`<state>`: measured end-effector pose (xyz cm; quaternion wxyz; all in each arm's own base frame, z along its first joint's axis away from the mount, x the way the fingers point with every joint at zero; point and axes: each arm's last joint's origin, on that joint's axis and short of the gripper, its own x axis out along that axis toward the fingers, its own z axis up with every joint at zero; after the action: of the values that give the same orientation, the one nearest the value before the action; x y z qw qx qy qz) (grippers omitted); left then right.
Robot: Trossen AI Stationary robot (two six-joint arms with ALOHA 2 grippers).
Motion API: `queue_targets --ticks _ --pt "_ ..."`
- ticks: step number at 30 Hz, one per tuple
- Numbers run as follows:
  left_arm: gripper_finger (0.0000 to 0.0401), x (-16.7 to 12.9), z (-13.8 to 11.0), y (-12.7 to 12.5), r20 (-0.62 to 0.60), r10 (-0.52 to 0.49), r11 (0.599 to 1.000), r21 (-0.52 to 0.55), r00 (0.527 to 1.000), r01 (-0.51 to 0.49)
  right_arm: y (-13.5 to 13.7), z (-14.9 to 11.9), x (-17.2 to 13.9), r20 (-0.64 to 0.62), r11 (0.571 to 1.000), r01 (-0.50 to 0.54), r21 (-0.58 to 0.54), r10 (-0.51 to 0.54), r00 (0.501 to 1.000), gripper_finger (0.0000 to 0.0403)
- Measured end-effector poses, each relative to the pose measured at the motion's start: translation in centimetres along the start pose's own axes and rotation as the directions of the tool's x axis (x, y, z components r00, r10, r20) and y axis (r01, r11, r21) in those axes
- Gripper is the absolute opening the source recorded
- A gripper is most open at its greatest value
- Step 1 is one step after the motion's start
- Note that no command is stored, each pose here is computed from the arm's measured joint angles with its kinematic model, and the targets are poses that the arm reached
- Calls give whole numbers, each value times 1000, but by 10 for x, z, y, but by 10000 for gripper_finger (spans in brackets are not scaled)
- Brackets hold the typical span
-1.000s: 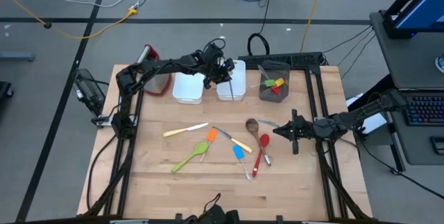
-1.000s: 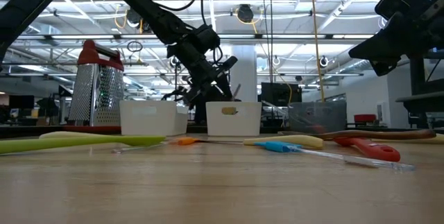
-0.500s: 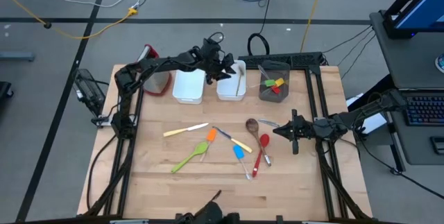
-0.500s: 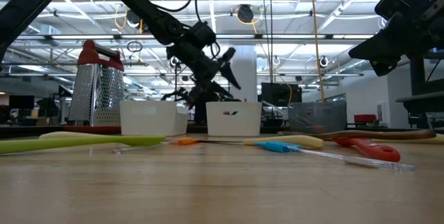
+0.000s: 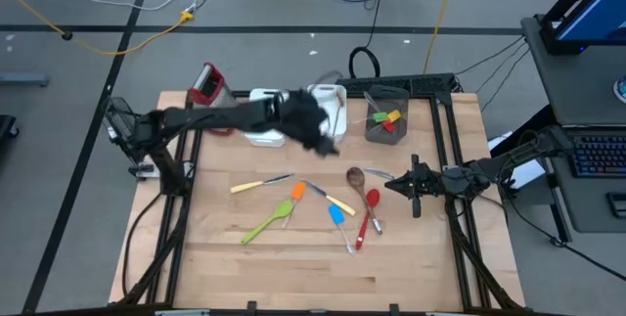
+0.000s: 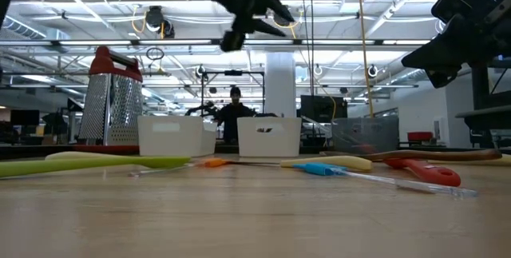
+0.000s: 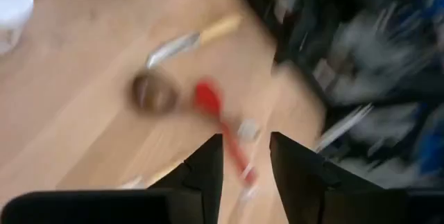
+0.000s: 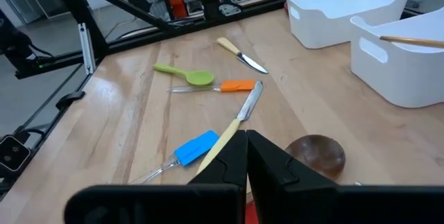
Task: Pick & Place Kitchen Items
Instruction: Put the green serving spoon into the right white bin
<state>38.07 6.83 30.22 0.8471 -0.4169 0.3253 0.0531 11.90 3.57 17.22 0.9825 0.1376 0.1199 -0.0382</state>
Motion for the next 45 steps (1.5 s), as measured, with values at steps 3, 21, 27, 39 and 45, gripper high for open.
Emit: queue_targets --ticks 3,21,27,39,45 --pt "113 3 -32 -20 -75 98 989 119 992 -89 0 0 0 0 1000 -1 25 1 1000 0" --pt "122 26 -152 -13 -336 551 830 129 764 -542 0 0 0 -1 999 0 49 0 1000 0" --pt "182 30 -180 2 -381 602 788 141 701 -600 0 0 0 -1 999 0 48 0 1000 0" --pt "256 33 -214 12 -416 629 760 152 657 -631 0 0 0 0 999 1 49 -1 1000 0" --pt "257 39 -221 10 -400 591 795 143 700 -590 0 0 0 1 999 2 50 -2 1000 0"
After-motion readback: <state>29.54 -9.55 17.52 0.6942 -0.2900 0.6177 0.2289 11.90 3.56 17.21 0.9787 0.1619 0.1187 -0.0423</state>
